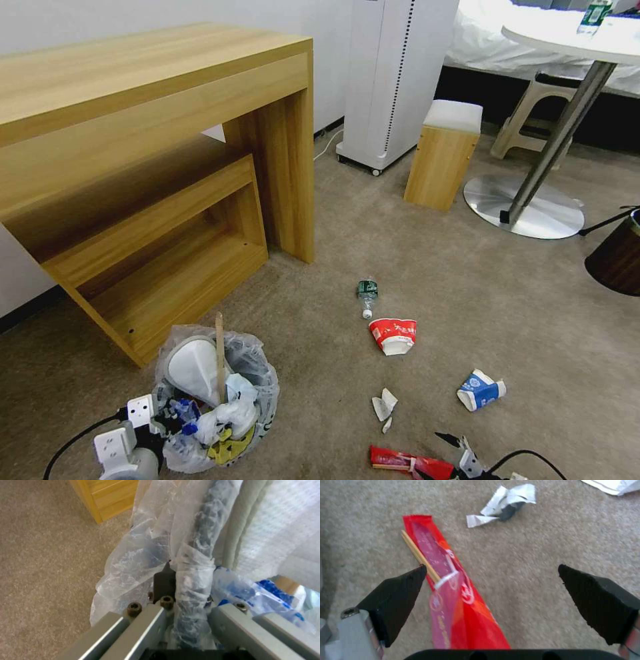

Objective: Pick up the trash bin and place the garbage on the floor into it.

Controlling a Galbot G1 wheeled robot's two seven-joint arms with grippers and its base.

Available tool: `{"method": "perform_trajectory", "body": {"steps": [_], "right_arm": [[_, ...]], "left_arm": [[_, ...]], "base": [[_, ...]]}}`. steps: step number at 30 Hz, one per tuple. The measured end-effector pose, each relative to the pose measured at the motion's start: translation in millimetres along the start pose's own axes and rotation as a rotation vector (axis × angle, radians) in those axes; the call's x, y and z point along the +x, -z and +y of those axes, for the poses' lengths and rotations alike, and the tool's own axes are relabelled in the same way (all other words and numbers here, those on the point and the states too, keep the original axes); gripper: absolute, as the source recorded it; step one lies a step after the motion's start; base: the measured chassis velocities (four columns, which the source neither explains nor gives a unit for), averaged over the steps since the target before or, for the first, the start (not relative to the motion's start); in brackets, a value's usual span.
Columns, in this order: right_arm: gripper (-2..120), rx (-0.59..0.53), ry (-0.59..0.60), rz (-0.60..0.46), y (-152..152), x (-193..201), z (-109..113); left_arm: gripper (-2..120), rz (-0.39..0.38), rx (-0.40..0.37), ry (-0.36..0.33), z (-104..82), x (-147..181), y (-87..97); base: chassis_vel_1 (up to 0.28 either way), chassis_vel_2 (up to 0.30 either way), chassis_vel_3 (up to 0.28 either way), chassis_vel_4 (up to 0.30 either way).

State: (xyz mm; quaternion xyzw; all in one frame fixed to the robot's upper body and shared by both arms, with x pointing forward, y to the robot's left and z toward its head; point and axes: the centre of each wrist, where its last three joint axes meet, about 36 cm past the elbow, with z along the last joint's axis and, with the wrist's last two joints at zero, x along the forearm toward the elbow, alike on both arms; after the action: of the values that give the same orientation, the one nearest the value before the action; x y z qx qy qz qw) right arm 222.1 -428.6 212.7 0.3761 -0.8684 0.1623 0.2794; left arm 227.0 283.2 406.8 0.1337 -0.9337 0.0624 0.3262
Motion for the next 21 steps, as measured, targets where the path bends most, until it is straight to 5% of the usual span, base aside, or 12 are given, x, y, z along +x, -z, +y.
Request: {"method": "perform_trajectory", "body": {"steps": [21], "right_arm": [[100,-0.036,-0.028,0.049,-21.4,-36.5,28.0]], "left_arm": [[0,0.001,-0.002,-0.005,1.0,-5.4,2.5]], "base": [[0.000,0.000,0.000,0.000]]}}
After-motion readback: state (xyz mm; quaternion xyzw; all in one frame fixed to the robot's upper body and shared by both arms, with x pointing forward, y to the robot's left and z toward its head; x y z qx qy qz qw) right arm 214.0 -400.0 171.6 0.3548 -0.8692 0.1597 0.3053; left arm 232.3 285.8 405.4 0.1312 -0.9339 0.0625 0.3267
